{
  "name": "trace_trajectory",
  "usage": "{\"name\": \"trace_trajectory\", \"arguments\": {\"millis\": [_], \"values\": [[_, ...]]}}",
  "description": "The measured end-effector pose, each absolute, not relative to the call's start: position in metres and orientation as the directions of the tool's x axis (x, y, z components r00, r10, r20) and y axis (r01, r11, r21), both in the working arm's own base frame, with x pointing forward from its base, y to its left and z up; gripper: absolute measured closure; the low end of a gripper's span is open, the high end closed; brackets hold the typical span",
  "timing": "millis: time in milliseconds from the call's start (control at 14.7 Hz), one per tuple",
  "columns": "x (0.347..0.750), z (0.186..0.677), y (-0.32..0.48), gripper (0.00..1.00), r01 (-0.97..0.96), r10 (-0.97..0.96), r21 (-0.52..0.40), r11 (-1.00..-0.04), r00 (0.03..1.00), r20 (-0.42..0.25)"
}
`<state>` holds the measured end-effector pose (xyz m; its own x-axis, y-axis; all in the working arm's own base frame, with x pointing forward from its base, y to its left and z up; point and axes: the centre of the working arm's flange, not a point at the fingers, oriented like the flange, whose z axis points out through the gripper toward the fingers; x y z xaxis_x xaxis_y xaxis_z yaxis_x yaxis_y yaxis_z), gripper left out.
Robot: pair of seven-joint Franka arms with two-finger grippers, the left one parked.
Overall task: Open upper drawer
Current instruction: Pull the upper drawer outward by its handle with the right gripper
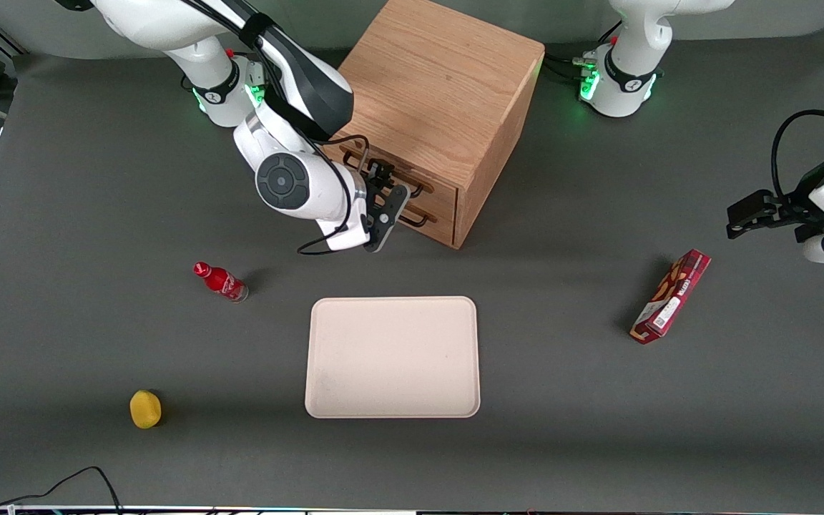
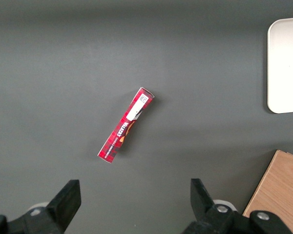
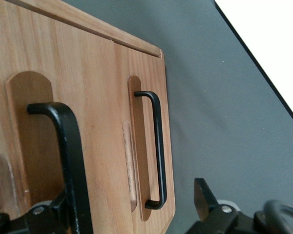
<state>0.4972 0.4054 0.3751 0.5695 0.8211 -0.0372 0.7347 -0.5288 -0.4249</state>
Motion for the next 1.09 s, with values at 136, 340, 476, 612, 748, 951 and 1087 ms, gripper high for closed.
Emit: {"name": "trace_trajectory", "arguments": {"millis": [136,340,476,612,748,951,1087], "values": [[0.498,0.375,0.405,0.0,0.737,0.822,-0.42,-0.529,0.569,-0.036],[0.501,0.375,0.402,0.0,0.741,0.82,-0.409,-0.532,0.572,-0.031],[0.509,0.375,0.396,0.0,0.746,0.815,-0.388,-0.542,0.579,-0.024],[0.516,0.373,0.39,0.0,0.747,0.81,-0.372,-0.551,0.586,-0.022],[0.522,0.372,0.386,0.0,0.744,0.805,-0.368,-0.557,0.593,-0.018],[0.532,0.373,0.381,0.0,0.748,0.802,-0.353,-0.563,0.598,-0.011],[0.543,0.375,0.375,0.0,0.746,0.795,-0.344,-0.57,0.607,-0.001]]}}
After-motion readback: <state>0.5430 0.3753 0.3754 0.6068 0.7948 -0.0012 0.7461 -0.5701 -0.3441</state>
